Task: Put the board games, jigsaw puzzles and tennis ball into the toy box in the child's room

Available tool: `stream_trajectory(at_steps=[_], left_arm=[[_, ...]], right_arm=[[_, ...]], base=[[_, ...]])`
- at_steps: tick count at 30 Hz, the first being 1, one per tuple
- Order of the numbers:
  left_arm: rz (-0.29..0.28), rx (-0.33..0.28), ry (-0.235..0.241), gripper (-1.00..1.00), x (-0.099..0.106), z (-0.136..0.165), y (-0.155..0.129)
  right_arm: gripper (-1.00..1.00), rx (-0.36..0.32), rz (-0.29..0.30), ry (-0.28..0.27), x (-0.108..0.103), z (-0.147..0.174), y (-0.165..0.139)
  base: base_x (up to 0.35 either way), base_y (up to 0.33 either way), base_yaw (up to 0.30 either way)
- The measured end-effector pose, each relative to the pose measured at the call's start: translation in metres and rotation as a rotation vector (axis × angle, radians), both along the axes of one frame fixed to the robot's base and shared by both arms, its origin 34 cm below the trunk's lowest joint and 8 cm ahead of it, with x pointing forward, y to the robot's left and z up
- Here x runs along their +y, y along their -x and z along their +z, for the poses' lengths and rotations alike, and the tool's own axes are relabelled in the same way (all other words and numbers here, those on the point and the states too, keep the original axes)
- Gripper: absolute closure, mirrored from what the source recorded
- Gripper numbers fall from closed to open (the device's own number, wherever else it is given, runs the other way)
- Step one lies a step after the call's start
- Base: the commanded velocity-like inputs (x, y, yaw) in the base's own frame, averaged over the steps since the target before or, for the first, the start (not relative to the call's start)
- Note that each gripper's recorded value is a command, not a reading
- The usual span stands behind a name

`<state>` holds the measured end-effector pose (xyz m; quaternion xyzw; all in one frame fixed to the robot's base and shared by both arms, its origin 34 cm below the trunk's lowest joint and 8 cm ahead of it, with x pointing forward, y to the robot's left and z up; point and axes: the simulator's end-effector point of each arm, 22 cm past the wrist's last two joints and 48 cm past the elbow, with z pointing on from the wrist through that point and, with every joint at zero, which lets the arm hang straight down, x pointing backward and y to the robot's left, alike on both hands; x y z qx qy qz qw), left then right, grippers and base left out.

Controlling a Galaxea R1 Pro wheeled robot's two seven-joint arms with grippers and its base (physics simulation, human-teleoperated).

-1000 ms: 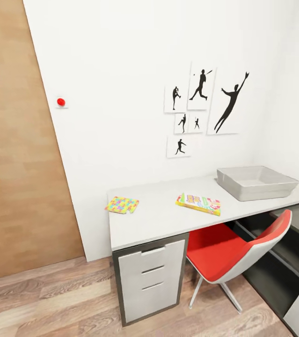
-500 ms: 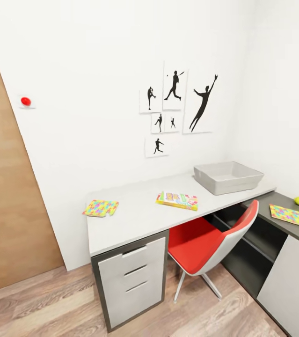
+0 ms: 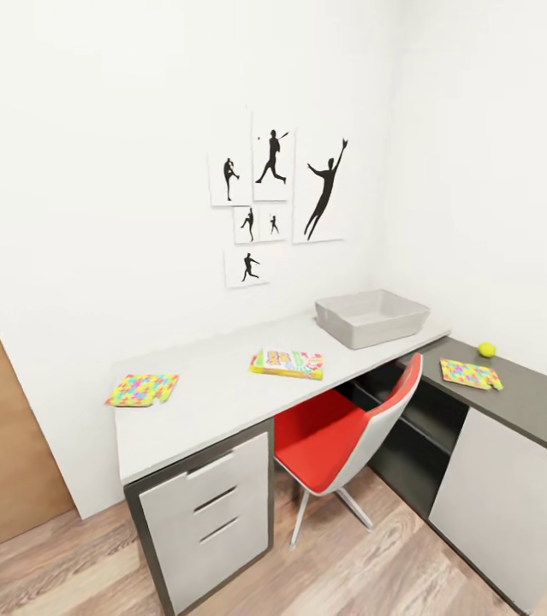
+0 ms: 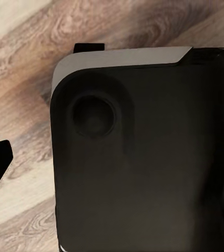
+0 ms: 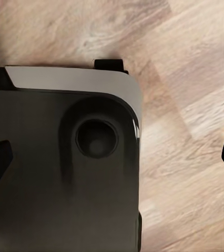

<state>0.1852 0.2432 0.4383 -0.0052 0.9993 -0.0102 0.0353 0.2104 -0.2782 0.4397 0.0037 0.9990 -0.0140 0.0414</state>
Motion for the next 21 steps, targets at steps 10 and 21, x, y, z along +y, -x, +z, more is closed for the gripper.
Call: stream_trajectory(at_steps=[10,21], left_arm=[[-0.001,-0.007,0.002,-1.00,-0.002,0.000,-0.006],[0.000,-0.014,0.004,-1.00,-0.003,0.001,-0.011]], right_arm=[[-1.00,-0.004,-0.001,0.002,-0.002,0.000,-0.003],[-1.00,-0.009,-0.003,0.013,-0.011,0.001,-0.005]], base=[[0.000,0.000,-0.286],[0.000,0.000,-0.286]])
